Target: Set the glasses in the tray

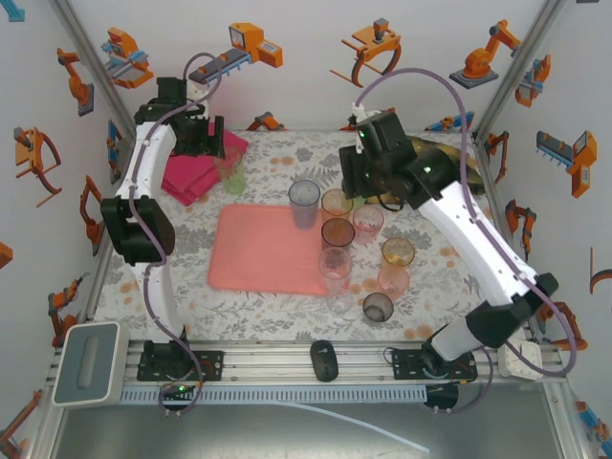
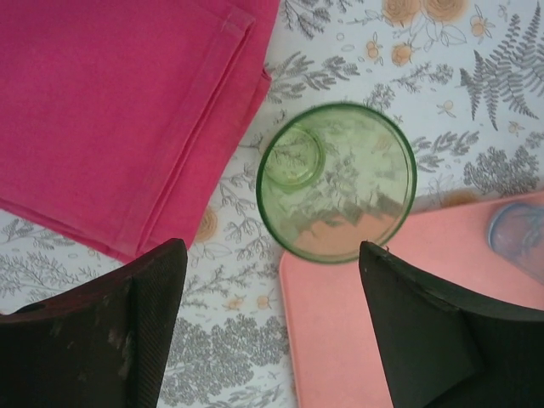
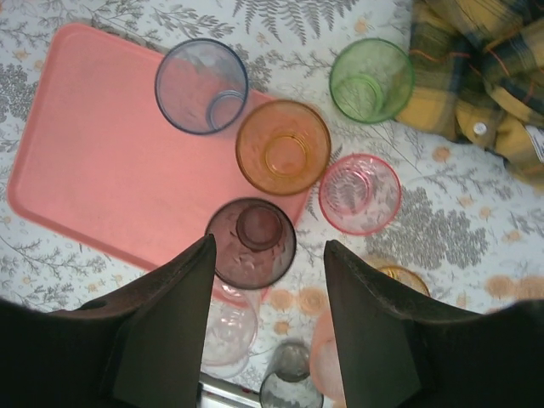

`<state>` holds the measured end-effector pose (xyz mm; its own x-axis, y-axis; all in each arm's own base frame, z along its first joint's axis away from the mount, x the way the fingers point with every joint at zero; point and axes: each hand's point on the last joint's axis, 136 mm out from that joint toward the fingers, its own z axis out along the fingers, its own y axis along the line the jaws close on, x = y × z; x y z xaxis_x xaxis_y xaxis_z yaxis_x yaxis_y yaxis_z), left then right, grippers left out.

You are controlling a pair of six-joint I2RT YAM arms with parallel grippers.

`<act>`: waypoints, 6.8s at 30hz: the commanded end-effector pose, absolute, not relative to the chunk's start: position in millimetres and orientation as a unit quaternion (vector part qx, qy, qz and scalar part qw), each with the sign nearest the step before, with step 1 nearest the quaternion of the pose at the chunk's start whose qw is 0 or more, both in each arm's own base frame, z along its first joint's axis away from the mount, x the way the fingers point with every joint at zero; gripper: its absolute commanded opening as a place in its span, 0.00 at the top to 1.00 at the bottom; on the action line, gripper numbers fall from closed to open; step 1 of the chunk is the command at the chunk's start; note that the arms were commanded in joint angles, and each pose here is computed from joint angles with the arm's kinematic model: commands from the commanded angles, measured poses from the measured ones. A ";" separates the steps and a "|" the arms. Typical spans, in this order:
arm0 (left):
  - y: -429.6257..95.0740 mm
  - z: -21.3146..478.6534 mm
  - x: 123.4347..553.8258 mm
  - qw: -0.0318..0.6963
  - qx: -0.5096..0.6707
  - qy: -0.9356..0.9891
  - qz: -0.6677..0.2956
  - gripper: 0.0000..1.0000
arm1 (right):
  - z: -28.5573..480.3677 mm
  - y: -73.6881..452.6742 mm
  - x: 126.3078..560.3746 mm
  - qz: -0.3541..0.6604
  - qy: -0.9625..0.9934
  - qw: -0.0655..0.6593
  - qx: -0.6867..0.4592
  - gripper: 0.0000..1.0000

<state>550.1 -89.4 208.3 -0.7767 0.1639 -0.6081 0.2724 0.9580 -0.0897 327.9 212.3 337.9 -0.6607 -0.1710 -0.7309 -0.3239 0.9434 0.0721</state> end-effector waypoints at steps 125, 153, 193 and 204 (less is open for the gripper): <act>-223.9 252.2 337.6 0.241 0.335 0.903 -0.119 0.94 | 300.0 144.5 288.3 0.078 0.928 0.361 -0.048 0.47; -309.5 193.8 362.9 0.271 0.397 0.871 -0.101 0.93 | 289.2 128.8 285.7 0.067 0.933 0.354 -0.028 0.48; -331.0 148.4 364.7 0.238 0.398 0.881 -0.092 0.88 | 267.6 125.6 289.1 0.066 0.939 0.336 -0.020 0.47; -334.3 147.2 361.9 0.226 0.400 0.882 -0.101 0.82 | 265.0 125.7 289.7 0.067 0.940 0.334 -0.019 0.47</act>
